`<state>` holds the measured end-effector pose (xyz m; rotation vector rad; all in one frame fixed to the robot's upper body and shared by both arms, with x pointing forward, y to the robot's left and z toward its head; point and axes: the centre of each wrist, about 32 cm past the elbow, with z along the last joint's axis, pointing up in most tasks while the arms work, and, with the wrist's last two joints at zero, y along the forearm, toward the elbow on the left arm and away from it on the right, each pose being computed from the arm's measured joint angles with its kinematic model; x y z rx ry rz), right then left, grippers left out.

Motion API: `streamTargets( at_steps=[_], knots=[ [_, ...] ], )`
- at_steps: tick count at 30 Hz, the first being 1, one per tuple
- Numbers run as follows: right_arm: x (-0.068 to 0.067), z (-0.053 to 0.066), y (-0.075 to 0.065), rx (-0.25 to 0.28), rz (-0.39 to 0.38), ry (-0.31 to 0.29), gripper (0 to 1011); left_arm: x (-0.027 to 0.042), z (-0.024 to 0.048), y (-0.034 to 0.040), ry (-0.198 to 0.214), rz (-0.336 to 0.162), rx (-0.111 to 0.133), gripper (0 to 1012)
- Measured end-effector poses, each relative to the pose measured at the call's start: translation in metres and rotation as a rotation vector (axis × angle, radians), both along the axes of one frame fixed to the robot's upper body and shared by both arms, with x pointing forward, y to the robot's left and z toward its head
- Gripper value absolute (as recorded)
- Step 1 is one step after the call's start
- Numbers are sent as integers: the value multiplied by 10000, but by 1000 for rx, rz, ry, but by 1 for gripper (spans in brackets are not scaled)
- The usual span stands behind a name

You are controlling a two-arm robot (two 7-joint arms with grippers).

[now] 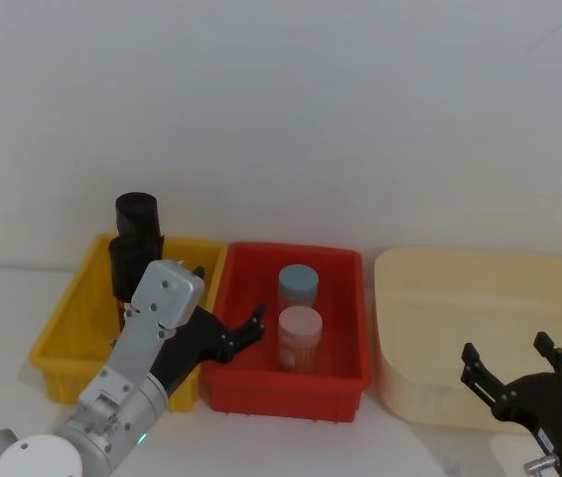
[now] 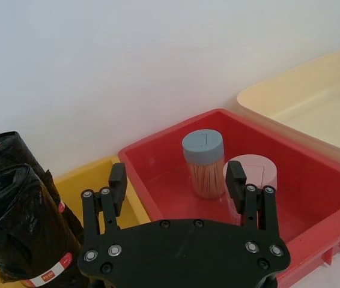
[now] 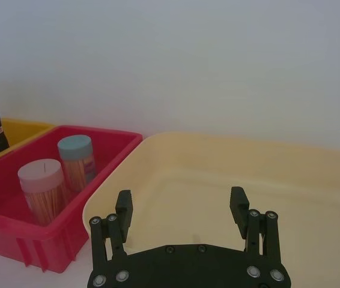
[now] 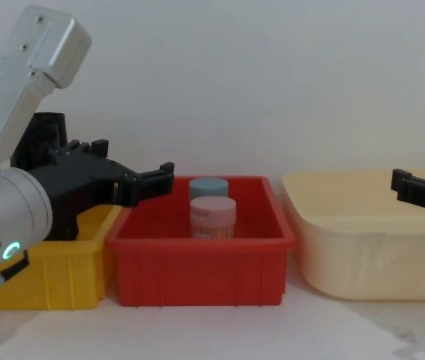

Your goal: Pick up the garbage bag with the one hand and transfer it to the other hand.

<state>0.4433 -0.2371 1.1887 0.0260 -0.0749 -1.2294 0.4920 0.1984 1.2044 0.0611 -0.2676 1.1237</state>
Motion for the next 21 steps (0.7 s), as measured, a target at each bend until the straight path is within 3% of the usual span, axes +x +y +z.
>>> streamTargets(
  at_steps=[12, 16, 20, 21],
  knots=[
    [15, 12, -16, -3, 10, -7, 999, 22, 36, -32, -9, -10, 0, 1000],
    [50, 52, -30, -1, 29, -30, 999, 51, 123, -79, -23, -25, 2, 1000],
    [108, 128, -29, 7, 60, -60, 999, 67, 257, -114, -45, -42, 3, 1000],
    [124, 149, -23, 9, 67, -68, 999, 70, 330, -119, -56, -48, 4, 1000]
  ],
)
